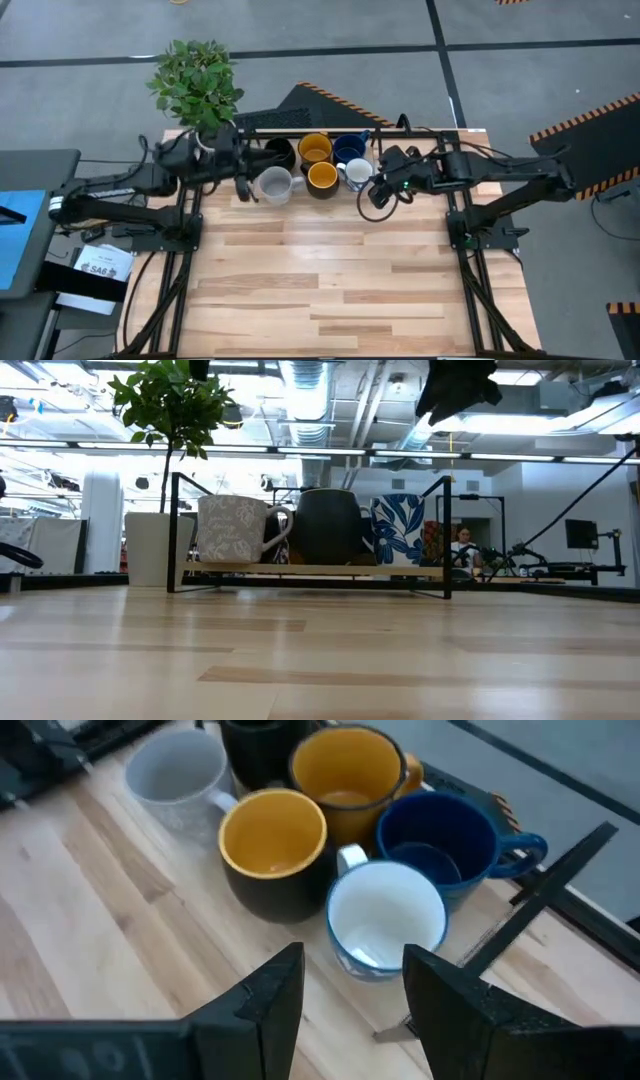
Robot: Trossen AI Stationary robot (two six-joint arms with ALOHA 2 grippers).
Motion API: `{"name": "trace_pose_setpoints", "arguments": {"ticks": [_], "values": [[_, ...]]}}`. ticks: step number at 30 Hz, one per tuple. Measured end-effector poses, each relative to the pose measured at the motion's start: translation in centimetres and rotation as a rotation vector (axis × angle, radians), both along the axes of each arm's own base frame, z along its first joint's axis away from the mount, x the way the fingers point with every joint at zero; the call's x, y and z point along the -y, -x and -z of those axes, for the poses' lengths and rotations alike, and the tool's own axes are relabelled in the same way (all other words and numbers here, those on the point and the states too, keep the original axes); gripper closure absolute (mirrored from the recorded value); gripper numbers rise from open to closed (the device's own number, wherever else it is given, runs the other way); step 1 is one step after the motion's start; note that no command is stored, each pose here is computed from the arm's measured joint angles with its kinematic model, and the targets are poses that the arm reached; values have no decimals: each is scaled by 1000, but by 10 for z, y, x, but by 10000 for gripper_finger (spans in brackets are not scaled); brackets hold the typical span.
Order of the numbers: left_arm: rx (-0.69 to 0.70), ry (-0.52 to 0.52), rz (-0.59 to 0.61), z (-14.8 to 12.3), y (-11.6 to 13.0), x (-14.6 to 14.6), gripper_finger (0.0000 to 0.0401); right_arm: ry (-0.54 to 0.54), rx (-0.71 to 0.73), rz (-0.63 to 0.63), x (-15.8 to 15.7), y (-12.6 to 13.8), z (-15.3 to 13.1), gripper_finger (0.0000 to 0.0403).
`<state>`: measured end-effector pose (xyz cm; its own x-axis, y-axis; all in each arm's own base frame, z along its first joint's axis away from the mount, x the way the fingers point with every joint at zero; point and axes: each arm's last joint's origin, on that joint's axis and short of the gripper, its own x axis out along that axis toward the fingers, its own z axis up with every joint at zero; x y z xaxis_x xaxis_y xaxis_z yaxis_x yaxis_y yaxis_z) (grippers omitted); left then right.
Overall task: Place coffee mugs
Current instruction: Return to Home Position
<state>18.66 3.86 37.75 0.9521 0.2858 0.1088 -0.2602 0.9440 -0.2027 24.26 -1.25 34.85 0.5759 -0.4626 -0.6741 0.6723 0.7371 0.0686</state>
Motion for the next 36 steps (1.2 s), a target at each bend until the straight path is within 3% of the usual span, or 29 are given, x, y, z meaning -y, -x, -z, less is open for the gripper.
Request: {"name": "trace_pose_setpoints", "arguments": {"ticks": [8,14,24,28,34,36], "values": [[-6,9,58,39,12,23,394,-8,7,-12,-1,2,-1,207],[20,19,55,62,30,34,401,-22,23,-21,-1,0,-2,207],[145,44,130,99,71,38,401,-144,81,-17,-3,-2,-3,214],[193,80,140,121,80,37,401,-159,78,-39,-6,-2,-3,250],[289,160,162,161,83,37,401,-237,37,-105,-9,0,0,373],[301,180,166,173,83,37,401,-257,29,-125,-12,4,-1,386]]}}
